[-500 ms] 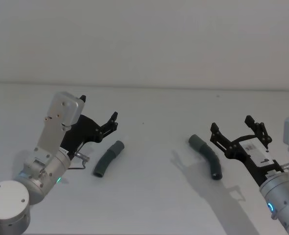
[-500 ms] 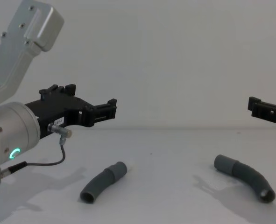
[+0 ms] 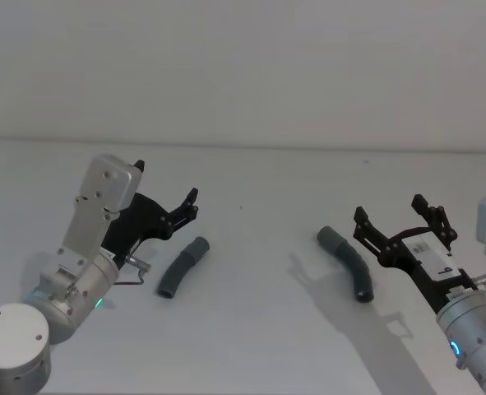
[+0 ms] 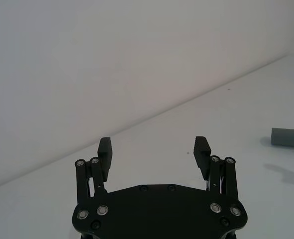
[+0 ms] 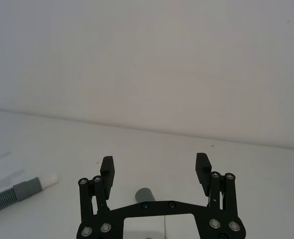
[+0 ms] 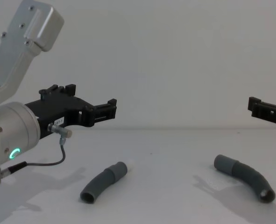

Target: Use both hands to pick up one end of the pipe from the table, align the ends, and insert them.

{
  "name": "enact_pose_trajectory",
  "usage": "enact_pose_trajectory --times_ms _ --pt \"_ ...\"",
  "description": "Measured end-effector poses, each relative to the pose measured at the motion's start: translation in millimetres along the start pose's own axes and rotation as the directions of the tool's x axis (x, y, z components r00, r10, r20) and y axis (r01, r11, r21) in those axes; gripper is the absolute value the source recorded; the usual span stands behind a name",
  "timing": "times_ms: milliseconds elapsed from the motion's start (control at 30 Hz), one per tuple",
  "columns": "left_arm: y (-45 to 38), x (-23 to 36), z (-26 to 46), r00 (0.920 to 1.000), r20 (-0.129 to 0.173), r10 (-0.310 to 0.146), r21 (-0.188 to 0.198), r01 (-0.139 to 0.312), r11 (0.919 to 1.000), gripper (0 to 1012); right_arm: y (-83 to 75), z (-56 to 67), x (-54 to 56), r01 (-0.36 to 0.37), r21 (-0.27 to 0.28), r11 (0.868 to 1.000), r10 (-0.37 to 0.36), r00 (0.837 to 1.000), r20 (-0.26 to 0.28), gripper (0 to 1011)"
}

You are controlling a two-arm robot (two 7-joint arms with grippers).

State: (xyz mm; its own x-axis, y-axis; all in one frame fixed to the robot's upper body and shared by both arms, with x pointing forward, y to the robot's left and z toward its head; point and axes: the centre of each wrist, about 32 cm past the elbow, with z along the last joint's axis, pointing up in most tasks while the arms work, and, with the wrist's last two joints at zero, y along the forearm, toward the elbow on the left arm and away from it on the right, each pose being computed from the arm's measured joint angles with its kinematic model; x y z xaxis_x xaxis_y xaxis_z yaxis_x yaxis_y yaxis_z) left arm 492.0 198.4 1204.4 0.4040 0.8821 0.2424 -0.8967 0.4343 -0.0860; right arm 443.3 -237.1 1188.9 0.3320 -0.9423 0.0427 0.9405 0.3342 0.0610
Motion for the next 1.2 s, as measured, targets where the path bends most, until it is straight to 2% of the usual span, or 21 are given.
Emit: enact_pose_trajectory --times_ms 867,1067,1200 --pt "0.0 0.0 0.0 1.0000 0.000 0.000 0.001 0.000 1.0000 1002 0.0 -0.2 0.0 -0.001 -0.001 1.000 0.001 1.000 0.001 1001" --pt "-0.3 -0.1 1.3 0.9999 -0.006 -0.008 0.020 0.008 0.9998 1002 0.0 -0.2 0.0 -0.001 -0.001 1.000 0.001 1.000 0.001 1001" --pt "-0.7 0.6 4.0 0.9996 -0.021 -0.019 0.043 0.020 0.9989 1002 0.0 -0.2 0.0 -0.001 -0.001 1.000 0.001 1.000 0.001 1001"
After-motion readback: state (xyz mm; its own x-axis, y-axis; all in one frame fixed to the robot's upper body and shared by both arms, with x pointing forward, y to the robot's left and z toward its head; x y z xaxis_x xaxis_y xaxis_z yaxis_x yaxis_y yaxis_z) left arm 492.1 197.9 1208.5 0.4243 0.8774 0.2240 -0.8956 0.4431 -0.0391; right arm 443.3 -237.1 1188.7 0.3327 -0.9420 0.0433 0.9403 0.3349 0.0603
